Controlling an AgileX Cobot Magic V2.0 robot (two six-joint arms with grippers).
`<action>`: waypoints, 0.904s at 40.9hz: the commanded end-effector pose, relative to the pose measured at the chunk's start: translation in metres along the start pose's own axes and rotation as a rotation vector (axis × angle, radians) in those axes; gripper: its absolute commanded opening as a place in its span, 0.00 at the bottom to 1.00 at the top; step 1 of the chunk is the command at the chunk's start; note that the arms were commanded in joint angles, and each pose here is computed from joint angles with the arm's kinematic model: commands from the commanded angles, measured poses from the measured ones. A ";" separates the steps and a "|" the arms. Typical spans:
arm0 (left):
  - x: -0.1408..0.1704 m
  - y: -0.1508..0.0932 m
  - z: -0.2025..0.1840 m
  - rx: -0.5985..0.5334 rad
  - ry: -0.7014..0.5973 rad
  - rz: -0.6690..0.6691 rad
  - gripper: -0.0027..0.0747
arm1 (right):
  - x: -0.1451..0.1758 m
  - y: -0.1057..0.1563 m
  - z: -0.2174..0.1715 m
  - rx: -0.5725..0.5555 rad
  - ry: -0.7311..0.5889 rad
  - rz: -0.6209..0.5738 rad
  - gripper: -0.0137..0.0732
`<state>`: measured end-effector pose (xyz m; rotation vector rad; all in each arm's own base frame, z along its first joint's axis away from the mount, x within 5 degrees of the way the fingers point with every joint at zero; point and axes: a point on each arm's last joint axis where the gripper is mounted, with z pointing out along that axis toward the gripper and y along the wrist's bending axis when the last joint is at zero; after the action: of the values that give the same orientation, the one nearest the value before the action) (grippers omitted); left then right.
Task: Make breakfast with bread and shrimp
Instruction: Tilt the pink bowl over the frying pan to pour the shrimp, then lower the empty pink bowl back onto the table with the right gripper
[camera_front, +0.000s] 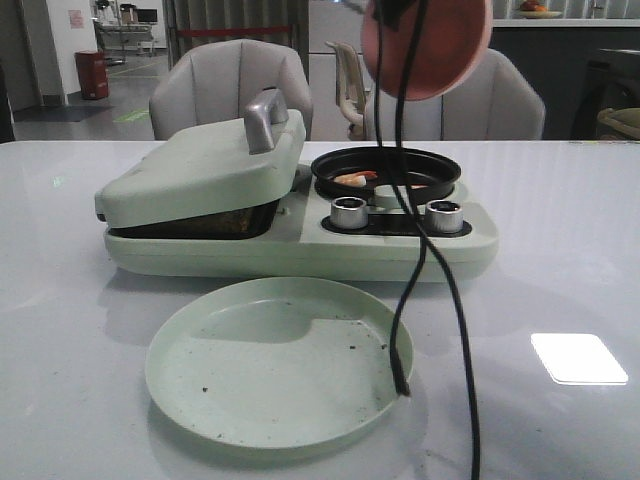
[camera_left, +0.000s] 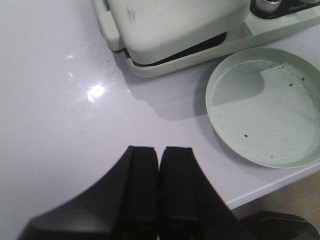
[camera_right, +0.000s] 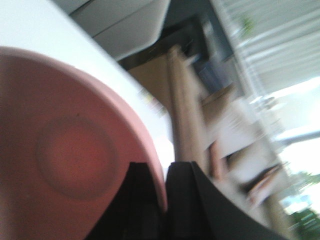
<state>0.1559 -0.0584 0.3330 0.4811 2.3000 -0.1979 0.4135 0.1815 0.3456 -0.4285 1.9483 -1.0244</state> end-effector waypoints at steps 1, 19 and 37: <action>-0.012 -0.001 -0.009 -0.004 -0.097 -0.002 0.16 | 0.013 -0.073 -0.014 -0.015 0.029 0.193 0.21; -0.011 -0.001 -0.009 -0.003 -0.094 -0.002 0.16 | 0.156 -0.126 0.029 -0.528 0.406 0.522 0.21; -0.011 -0.001 -0.009 -0.003 -0.094 -0.002 0.16 | 0.258 -0.103 0.060 -0.755 0.597 0.801 0.21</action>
<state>0.1560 -0.0583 0.3330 0.4820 2.2997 -0.1955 0.3134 -0.0689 0.2576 0.3054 2.7715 0.1537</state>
